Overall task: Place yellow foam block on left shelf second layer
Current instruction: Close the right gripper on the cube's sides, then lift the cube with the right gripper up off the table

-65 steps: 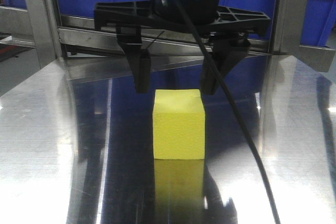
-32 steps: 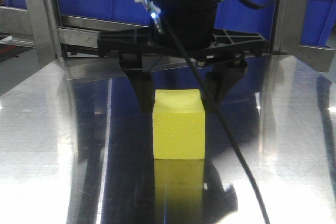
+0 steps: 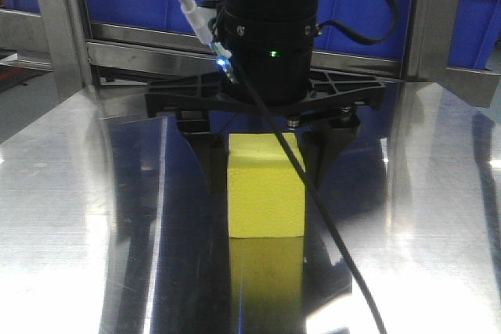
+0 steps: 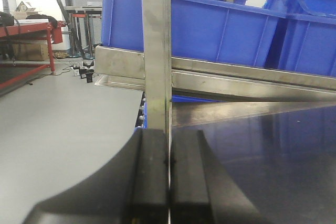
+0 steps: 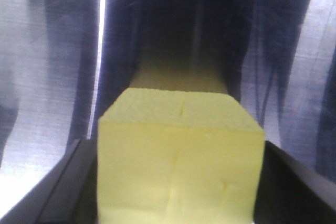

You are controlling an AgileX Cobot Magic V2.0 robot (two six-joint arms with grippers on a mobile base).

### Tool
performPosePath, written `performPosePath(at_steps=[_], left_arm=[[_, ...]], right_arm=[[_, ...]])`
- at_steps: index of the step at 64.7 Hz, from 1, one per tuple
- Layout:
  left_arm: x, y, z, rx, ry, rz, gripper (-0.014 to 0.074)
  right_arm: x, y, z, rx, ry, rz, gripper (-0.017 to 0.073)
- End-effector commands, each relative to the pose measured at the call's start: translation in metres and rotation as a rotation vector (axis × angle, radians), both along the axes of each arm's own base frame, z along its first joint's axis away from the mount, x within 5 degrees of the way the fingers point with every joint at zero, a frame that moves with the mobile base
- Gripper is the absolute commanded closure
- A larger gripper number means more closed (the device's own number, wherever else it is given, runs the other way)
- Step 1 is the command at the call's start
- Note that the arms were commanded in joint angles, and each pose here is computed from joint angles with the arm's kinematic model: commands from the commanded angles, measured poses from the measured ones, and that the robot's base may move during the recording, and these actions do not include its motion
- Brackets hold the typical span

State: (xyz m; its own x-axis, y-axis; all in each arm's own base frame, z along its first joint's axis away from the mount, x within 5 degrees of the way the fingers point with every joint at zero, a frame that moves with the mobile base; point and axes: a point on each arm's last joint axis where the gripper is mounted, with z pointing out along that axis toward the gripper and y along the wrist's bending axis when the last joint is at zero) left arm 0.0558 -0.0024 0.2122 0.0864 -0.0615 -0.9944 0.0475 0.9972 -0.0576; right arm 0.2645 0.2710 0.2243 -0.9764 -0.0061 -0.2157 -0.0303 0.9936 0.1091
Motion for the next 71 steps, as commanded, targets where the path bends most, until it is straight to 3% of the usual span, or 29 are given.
performPosePath(at_steps=[1, 10, 26, 43, 57, 71], left_arm=[[-0.001, 0.0, -0.001, -0.012, -0.074, 0.001, 0.047], [-0.001, 0.0, -0.001, -0.012, -0.074, 0.001, 0.047], [-0.001, 0.0, -0.001, -0.006, -0.074, 0.001, 0.047], [-0.001, 0.0, -0.001, -0.012, -0.074, 0.001, 0.047], [-0.001, 0.0, -0.001, -0.012, -0.074, 0.001, 0.047], [-0.001, 0.0, -0.001, -0.006, -0.074, 0.001, 0.047]], right_arm=[[0.002, 0.0, 0.026, 0.069, -0.07, 0.0, 0.0013], [0.003, 0.001, 0.026, 0.074, -0.074, 0.0, 0.0123], [0.002, 0.0, 0.028, 0.075, -0.079, 0.009, 0.0136], [-0.001, -0.012, 0.055, 0.079, -0.17, 0.18, 0.0136], [-0.008, -0.054, 0.067, 0.131, -0.27, 0.223, 0.0136], [-0.028, -0.126, 0.064, 0.14, -0.399, 0.238, 0.0134]])
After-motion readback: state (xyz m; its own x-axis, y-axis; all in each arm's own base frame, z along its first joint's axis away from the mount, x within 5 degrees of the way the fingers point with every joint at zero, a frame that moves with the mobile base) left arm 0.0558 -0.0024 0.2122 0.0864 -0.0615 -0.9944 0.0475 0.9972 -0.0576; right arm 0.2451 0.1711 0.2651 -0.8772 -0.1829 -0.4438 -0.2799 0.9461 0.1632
